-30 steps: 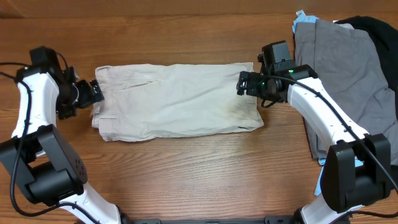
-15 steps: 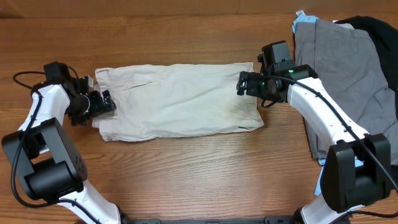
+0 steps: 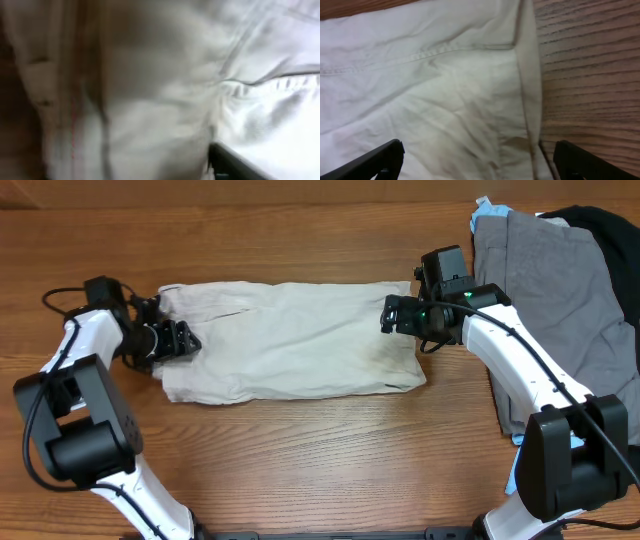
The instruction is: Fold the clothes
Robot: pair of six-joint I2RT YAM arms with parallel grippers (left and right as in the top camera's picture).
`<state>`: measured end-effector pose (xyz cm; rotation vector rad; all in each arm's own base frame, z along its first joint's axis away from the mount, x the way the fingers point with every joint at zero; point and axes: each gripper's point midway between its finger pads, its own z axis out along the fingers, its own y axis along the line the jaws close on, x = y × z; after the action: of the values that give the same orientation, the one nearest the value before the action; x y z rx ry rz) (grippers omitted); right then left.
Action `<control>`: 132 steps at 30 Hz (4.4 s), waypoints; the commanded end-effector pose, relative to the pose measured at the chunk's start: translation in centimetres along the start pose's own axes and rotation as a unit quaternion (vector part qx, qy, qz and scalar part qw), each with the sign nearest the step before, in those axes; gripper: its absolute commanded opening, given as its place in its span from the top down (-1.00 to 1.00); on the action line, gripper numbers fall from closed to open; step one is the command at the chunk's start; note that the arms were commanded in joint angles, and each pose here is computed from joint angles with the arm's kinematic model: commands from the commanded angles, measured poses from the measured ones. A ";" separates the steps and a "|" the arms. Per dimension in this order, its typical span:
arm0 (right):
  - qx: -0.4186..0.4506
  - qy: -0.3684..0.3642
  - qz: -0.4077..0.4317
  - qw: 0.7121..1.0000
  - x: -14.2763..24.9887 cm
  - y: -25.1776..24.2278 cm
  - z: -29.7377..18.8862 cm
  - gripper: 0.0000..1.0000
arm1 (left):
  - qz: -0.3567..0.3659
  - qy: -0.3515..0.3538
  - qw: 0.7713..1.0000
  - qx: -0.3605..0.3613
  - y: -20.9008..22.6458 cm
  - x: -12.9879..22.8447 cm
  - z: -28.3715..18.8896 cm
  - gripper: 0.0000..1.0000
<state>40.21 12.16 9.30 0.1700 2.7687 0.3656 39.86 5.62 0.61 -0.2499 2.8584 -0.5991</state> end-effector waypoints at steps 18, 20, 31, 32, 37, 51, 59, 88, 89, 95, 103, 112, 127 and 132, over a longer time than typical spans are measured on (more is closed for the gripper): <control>-0.078 0.000 -0.006 0.997 -0.5 2.8 -1.4 0.12 | -0.032 0.039 0.998 -0.030 0.8 2.4 -0.4 0.92; -0.090 0.003 0.003 0.996 -0.4 3.2 -1.4 0.49 | -0.028 0.022 0.998 -0.055 0.7 1.8 -2.6 0.92; -0.094 0.048 0.011 0.994 1.5 4.4 1.6 0.92 | -0.012 -0.059 0.991 -0.121 -1.8 -1.7 -14.0 0.92; -0.094 0.052 0.009 0.994 1.7 4.5 1.9 0.92 | -0.011 -0.062 0.990 -0.123 -2.0 -1.9 -14.5 0.92; -0.103 0.074 -0.004 0.992 3.1 5.9 3.1 0.92 | -0.003 -0.085 0.988 -0.132 -3.0 -3.3 -17.4 0.92; -0.172 0.079 0.016 0.982 4.0 11.5 4.8 0.92 | 0.014 -0.099 0.982 -0.162 -4.9 -3.8 -22.2 0.92; -0.189 0.090 0.056 0.976 4.0 12.5 4.8 0.92 | 0.072 -0.087 0.984 -0.136 -9.9 -3.9 -20.0 0.92; -0.201 0.174 0.122 0.956 7.0 12.8 8.4 0.92 | 0.256 0.011 0.960 -0.115 -25.2 0.0 -5.7 0.92; -0.201 0.173 0.122 0.956 7.0 12.8 8.4 0.92 | 0.257 0.019 0.959 -0.118 -25.2 0.1 -4.8 0.92; -0.202 0.173 0.122 0.956 6.9 12.8 8.4 0.92 | 0.235 0.032 0.965 -0.114 -25.2 0.1 -2.2 0.92; -0.220 0.112 0.121 0.962 3.7 13.4 5.8 0.92 | 0.227 0.029 0.965 -0.132 -24.2 -0.3 -2.6 0.92; -0.177 0.099 0.175 0.963 1.4 7.6 3.4 0.92 | 0.195 0.050 0.925 -0.322 -15.4 -1.2 -7.1 0.92; -0.146 0.162 0.246 0.945 5.6 10.4 9.0 0.92 | 0.174 -0.057 0.941 -0.285 -18.6 -6.0 -15.2 0.92; -0.161 0.161 0.250 0.941 6.0 12.5 9.9 0.92 | 0.187 -0.070 0.936 -0.290 -18.9 -6.2 -17.7 0.92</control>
<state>38.67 26.52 1.56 0.7354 2.9079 1.0219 43.64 -4.12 22.93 0.1540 2.8144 0.3151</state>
